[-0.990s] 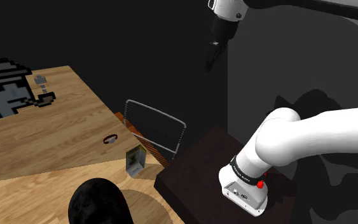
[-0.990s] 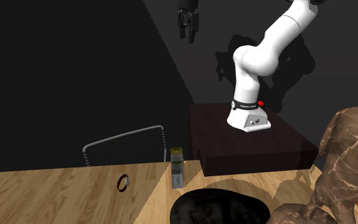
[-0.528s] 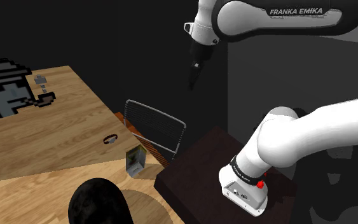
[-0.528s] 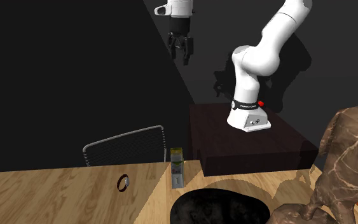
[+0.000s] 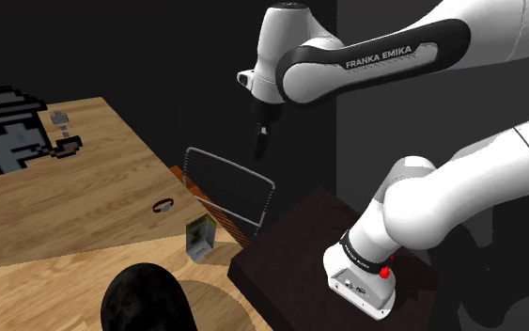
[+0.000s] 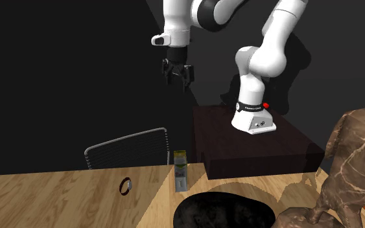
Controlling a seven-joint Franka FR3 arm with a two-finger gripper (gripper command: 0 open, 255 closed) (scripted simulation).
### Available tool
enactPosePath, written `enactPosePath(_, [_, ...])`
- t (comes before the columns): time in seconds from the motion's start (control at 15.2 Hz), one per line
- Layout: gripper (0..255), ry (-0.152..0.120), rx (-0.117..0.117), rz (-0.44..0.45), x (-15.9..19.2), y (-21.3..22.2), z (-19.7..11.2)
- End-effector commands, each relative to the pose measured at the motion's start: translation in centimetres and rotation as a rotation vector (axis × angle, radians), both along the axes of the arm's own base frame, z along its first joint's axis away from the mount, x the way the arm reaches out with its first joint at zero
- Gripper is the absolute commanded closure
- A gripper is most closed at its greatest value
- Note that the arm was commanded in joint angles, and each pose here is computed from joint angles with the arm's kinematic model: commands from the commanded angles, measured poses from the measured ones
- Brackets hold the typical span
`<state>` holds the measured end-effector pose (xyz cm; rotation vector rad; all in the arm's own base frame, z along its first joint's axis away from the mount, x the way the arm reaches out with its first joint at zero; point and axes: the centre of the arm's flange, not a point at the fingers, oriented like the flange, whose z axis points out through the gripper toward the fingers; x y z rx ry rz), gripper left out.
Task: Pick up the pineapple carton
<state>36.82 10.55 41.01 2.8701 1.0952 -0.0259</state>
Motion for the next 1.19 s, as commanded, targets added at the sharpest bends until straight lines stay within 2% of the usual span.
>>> enactPosePath(0.0, [0,0.004,0.006,0.064,0.4,1.5,-2.4])
enactPosePath(0.59, [0,0.027,0.03,0.339,1.3,7.7,-12.2])
enactPosePath(1.12, [0,0.047,0.051,0.585,0.5,13.4,-20.7])
